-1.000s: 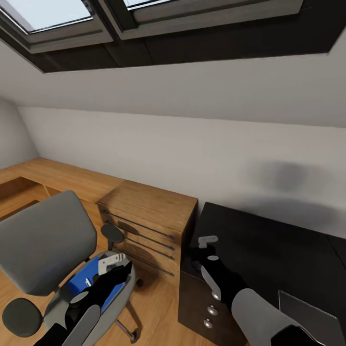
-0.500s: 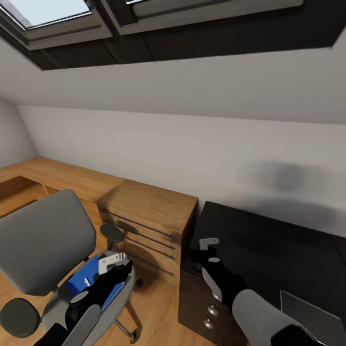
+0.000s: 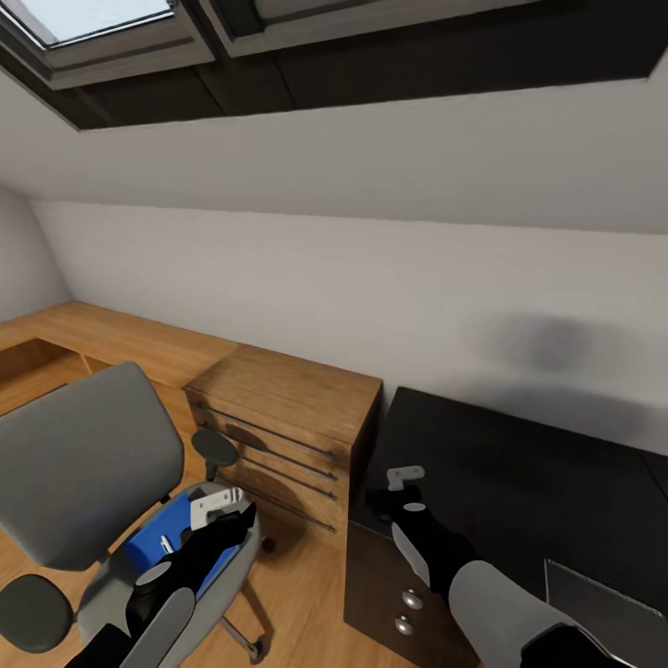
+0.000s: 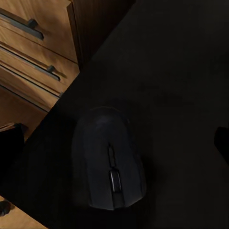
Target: In the bedroom, organize the workspace by keeping the computer under the desk, ensuring the monitor is on the desk, placing the keyboard on the desk next to the monitor, placing the mouse on the desk next to the keyboard, moving the folder from the swivel chair onto the desk next to the mouse, stacking the notebook on top of the folder with the pen on top of the notebook, and positioning the swivel chair next to the desk.
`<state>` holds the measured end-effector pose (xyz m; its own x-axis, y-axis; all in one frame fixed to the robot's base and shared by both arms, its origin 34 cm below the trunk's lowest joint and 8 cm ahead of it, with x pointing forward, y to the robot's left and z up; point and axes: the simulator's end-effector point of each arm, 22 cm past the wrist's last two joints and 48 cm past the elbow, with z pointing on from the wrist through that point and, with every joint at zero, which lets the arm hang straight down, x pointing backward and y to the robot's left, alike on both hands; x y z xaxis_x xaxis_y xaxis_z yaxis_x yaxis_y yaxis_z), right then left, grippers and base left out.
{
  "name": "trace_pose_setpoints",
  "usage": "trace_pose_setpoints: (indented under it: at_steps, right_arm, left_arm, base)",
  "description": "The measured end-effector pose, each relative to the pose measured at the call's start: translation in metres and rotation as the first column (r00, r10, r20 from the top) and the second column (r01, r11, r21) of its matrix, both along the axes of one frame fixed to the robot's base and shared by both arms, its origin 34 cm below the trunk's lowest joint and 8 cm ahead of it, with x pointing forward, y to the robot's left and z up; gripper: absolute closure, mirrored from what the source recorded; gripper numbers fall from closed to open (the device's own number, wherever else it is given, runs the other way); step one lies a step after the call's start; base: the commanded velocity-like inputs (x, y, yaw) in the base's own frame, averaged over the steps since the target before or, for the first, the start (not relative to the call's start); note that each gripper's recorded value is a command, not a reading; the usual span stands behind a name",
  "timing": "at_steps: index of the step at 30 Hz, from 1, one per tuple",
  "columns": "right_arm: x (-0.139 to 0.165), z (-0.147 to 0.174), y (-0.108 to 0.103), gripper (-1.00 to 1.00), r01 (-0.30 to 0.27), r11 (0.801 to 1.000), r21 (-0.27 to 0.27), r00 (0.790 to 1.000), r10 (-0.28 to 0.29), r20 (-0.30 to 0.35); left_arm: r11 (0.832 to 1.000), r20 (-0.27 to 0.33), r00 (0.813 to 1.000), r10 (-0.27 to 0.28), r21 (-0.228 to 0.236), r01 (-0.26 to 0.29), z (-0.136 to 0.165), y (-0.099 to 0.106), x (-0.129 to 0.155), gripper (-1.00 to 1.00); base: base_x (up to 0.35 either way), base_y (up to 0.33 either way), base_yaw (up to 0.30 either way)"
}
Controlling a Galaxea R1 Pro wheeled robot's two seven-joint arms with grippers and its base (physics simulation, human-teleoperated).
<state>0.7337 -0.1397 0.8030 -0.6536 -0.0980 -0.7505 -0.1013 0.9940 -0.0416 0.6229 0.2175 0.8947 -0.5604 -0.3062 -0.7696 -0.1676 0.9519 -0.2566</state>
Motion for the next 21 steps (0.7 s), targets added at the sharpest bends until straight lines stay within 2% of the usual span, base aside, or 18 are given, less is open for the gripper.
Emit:
trace_pose_setpoints:
  at_steps: [21]
  right_arm:
    - [0.004,-0.024,0.001,-1.0,-0.001,1.0,0.001,1.0,0.001,0.0]
  left_arm:
    - [1.0,0.001,1.0,0.0,0.0,0.0,-0.024,0.0,0.005,-1.0]
  base:
    - [0.0,0.0,0.0]
